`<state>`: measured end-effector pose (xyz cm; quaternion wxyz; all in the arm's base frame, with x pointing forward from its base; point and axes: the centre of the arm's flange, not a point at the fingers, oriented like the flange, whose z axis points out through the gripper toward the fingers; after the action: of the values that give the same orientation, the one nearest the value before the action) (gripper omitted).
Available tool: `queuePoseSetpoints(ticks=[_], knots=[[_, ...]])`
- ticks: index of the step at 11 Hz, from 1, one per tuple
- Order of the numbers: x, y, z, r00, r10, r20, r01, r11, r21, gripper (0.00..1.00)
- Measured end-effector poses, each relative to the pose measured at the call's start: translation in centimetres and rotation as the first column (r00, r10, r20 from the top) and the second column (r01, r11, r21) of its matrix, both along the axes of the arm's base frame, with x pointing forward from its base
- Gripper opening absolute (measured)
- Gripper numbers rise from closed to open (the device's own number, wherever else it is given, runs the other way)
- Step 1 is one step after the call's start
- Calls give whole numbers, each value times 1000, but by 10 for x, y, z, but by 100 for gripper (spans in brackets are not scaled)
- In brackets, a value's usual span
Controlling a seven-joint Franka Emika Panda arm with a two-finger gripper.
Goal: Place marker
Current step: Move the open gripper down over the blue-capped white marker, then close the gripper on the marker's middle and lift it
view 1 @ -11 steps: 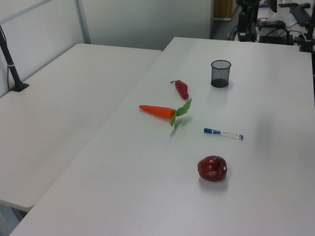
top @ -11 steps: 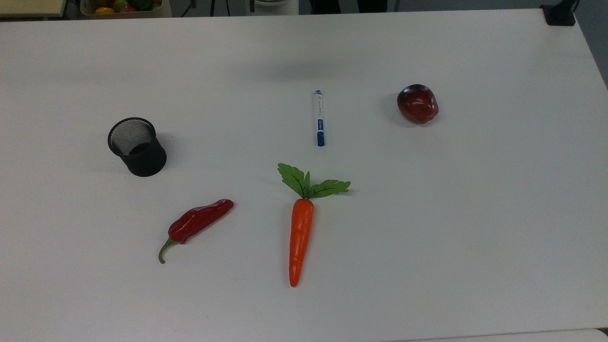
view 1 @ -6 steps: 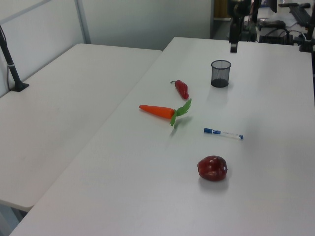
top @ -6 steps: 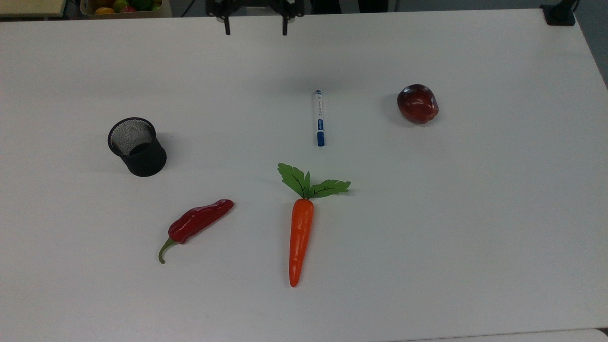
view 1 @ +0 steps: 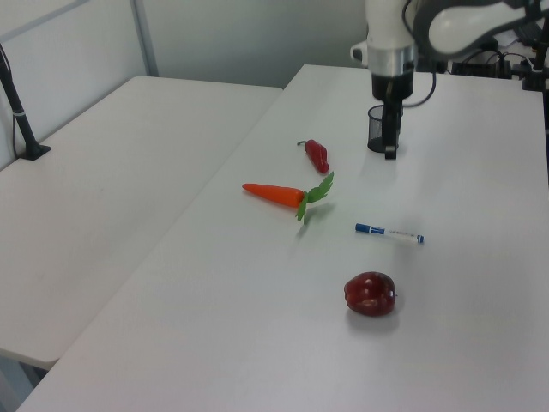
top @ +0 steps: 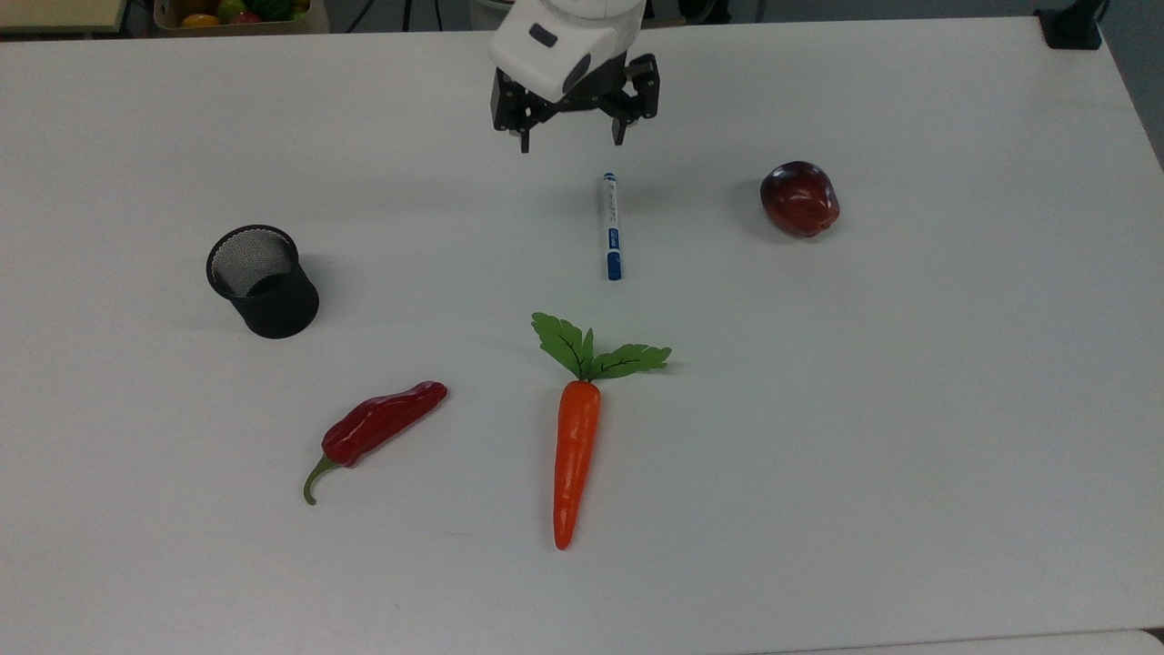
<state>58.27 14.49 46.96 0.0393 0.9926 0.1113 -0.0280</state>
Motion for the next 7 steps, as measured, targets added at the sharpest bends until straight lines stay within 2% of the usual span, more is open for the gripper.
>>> queuePoseSetpoints(ticks=[4, 6, 7], knots=[[6, 33, -70, 999, -29, -30, 29, 1000, -8, 100], [13, 39, -106, 998, -51, -41, 51, 999, -10, 96], [16, 43, -123, 997, -62, -38, 62, 998, -8, 91]])
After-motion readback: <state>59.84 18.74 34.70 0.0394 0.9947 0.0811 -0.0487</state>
